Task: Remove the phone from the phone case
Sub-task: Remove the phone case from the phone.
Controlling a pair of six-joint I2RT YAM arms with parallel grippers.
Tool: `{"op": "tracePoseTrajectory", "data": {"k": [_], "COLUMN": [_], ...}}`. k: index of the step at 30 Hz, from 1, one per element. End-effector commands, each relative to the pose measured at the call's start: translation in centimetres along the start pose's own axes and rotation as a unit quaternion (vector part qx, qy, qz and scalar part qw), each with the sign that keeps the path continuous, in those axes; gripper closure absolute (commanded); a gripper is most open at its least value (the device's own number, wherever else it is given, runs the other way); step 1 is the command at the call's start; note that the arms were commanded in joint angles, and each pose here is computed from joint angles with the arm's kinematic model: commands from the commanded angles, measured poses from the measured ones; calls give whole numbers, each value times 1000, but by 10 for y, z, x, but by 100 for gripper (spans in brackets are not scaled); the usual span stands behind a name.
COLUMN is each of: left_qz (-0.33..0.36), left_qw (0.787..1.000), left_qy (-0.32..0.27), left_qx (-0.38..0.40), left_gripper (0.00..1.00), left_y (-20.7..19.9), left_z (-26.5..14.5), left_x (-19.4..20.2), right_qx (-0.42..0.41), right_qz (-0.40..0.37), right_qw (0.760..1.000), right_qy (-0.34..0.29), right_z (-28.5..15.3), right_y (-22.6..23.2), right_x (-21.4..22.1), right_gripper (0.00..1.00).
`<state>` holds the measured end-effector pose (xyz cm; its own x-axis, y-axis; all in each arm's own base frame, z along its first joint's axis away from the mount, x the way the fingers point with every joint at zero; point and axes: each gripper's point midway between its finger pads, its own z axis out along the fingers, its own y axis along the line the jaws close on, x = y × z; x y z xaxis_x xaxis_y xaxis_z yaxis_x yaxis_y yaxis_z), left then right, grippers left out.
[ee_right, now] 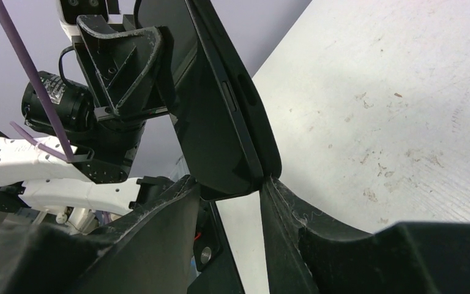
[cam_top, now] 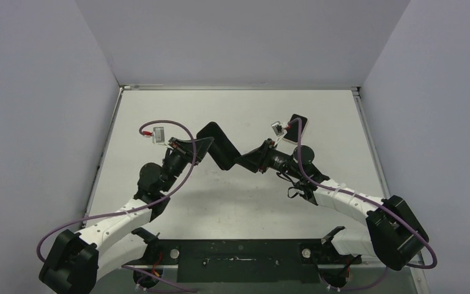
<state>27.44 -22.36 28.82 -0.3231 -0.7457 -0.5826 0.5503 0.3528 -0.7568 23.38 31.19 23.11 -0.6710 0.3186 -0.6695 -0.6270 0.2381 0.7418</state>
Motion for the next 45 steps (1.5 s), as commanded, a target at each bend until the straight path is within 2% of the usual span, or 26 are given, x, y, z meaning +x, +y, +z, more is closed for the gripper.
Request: {"op": "tracePoseTrajectory", "data": {"k": [1, 13, 17, 22, 26, 35, 43, 45], "left_qz": [27, 77, 12, -90, -122, -104, -79, -74], "left_qw": [992, 983, 990, 985, 979, 981, 986, 987], "left_qy": [115, 132, 136, 149, 159, 158, 141, 138], "left_qx": [-45, -101, -48, 7, 37, 33, 28, 23], "left_gripper": [100, 100, 100, 100, 100, 100, 100, 92], "left_y": [22, 43, 24, 1, -16, -19, -15, -11], "left_z": [-8, -10, -13, -18, -20, -21, -18, -17], "left_x": [57, 68, 77, 88, 89, 88, 79, 76], "right_qx": [-192, -224, -237, -264, -273, -279, -276, -265], "right_qz": [-77, -74, -79, -81, -85, -87, -76, -69], "right_qw": [978, 971, 967, 959, 955, 953, 956, 960], "right_qy": [-35, -40, -57, -73, -79, -77, -62, -64], "right_z": [-1, -4, -9, -15, -16, -8, -10, -10], "right_y": [108, 113, 117, 125, 128, 127, 121, 115], "right_x": [-37, -35, -39, -46, -51, -55, -48, -49], "right_gripper": [61, 70, 70, 71, 71, 74, 89, 92]}}
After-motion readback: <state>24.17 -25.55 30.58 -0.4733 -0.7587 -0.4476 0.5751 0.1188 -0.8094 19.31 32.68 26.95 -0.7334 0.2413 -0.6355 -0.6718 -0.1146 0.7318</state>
